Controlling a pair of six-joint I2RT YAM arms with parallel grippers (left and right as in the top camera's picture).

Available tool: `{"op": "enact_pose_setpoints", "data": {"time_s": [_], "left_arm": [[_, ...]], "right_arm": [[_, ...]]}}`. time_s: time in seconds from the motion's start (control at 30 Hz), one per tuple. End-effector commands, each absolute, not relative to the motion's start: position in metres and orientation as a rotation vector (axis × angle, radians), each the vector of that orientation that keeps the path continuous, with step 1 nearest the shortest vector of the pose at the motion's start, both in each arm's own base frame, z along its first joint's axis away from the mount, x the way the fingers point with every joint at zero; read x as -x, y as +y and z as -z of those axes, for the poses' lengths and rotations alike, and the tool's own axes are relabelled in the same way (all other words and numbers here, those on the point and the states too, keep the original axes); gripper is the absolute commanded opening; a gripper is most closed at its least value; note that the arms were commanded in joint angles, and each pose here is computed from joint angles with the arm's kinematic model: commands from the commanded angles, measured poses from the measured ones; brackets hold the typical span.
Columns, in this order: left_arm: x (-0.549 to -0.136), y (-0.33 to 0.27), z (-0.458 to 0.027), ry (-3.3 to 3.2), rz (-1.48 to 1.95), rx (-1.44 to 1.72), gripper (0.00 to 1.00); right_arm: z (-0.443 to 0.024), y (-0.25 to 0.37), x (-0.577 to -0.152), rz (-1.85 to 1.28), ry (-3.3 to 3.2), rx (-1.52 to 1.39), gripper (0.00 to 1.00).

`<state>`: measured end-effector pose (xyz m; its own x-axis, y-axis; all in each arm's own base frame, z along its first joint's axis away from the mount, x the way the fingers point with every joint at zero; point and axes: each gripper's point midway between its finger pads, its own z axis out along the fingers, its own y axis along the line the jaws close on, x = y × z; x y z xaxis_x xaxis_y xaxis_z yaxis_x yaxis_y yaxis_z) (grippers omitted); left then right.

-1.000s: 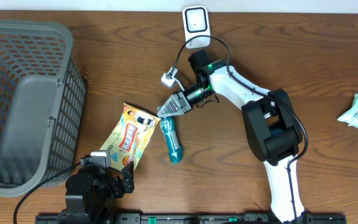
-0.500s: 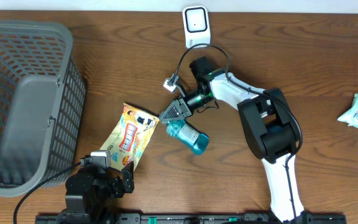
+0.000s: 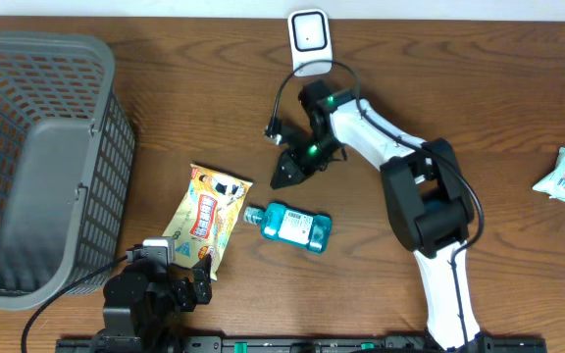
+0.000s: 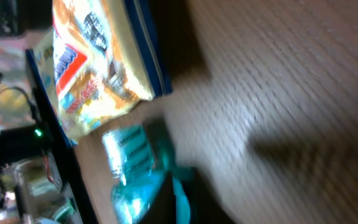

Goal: Scan the item barcode

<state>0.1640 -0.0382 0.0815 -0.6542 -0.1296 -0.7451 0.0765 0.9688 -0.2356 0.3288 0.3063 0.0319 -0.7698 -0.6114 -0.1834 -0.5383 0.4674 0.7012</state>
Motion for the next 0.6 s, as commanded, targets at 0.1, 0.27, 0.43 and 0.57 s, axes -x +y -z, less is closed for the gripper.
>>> {"op": "enact_pose_setpoints", "data": {"time_s": [0.1,0.27,0.43,0.57], "left_arm": [[-0.16,-0.036,-0.075,2.295,0.298,0.045,0.99],[-0.16,-0.036,-0.075,2.295,0.298,0.045,0.99],[-0.16,-0.036,-0.075,2.295,0.298,0.045,0.99],[-0.16,-0.036,-0.075,2.295,0.298,0.045,0.99]], "right_arm": [[-0.109,0.306,-0.327,1.116,-2.697,-1.306,0.8],[-0.113,0.308,-0.305,0.943,-2.679,-1.431,0.99],[-0.067,0.301,-0.288,0.458,-2.664,-1.601,0.99],[-0.051,0.302,-0.264,0.39,-2.585,-1.641,0.99]]}}
